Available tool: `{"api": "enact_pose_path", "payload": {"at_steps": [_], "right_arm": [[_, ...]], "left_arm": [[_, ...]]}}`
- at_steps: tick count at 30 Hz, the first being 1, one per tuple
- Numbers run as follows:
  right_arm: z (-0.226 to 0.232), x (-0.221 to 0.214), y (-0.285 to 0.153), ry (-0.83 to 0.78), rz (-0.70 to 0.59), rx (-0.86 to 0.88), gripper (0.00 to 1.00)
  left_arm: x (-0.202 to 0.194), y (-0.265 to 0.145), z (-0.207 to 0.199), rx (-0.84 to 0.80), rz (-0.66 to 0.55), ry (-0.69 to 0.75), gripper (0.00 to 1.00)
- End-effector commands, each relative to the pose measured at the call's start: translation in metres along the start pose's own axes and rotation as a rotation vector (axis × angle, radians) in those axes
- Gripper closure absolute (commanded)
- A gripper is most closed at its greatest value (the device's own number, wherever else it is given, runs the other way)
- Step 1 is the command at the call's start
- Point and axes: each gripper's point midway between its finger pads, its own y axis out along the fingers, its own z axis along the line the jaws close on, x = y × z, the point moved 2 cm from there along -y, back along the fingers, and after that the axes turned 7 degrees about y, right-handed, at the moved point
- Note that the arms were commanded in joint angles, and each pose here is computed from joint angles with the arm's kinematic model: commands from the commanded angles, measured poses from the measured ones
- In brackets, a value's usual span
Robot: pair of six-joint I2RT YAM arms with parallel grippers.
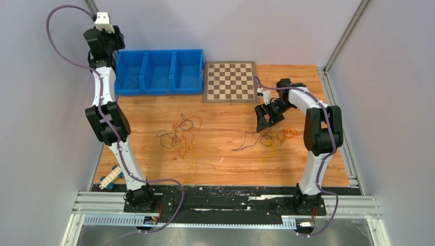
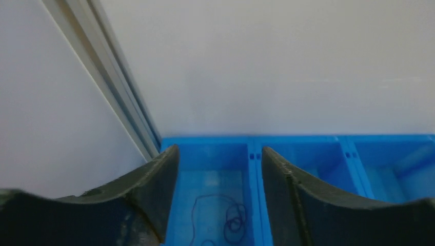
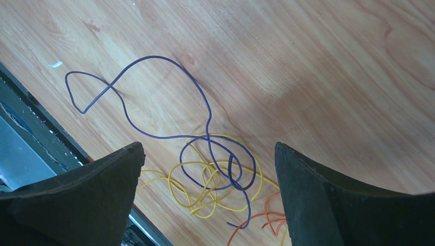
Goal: Untangle the cables
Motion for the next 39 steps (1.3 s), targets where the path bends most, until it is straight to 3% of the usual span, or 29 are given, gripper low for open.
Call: {"api": "enact_pose_path", "payload": {"at_steps": [1, 6, 10, 14, 16, 17, 21, 24, 31, 36, 39], "right_arm": [[0.009, 0.008, -0.012, -0.057, -0.039, 0.005, 0.05], [0.016, 0.003, -0.018, -0.089, -0.055, 0.013, 0.08], [0.027, 0.003, -0.023, -0.102, -0.083, 0.047, 0.09], [0.033, -0.002, -0.024, -0.108, -0.1, 0.061, 0.1], [0.034, -0.006, -0.023, -0.108, -0.1, 0.062, 0.1], [0.034, -0.008, -0.023, -0.109, -0.099, 0.063, 0.1], [0.039, -0.011, -0.024, -0.111, -0.108, 0.077, 0.11], [0.047, -0.009, -0.025, -0.109, -0.124, 0.103, 0.11], [0.062, 0.004, -0.022, -0.117, -0.139, 0.137, 0.12], [0.059, 0.004, -0.016, -0.121, -0.124, 0.119, 0.13], [0.06, 0.0, -0.012, -0.112, -0.126, 0.135, 0.13]], "left_arm": [[0.06, -0.042, -0.009, -0.102, -0.039, -0.064, 0.23], [0.086, -0.085, -0.04, -0.273, -0.006, -0.049, 0.1], [0.068, -0.125, -0.071, -0.429, 0.125, -0.084, 0.02], [0.037, -0.178, -0.112, -0.646, 0.251, -0.12, 0.0], [0.003, -0.213, -0.141, -0.756, 0.366, -0.142, 0.0], [0.002, -0.227, -0.149, -0.779, 0.375, -0.116, 0.0], [-0.059, -0.282, -0.182, -0.939, 0.557, 0.075, 0.0], [-0.104, -0.318, -0.198, -1.03, 0.693, 0.12, 0.0], [-0.178, -0.336, -0.197, -1.09, 0.81, 0.312, 0.0], [-0.194, -0.34, -0.205, -1.133, 0.857, 0.362, 0.02], [-0.202, -0.348, -0.211, -1.147, 0.88, 0.365, 0.14]]}}
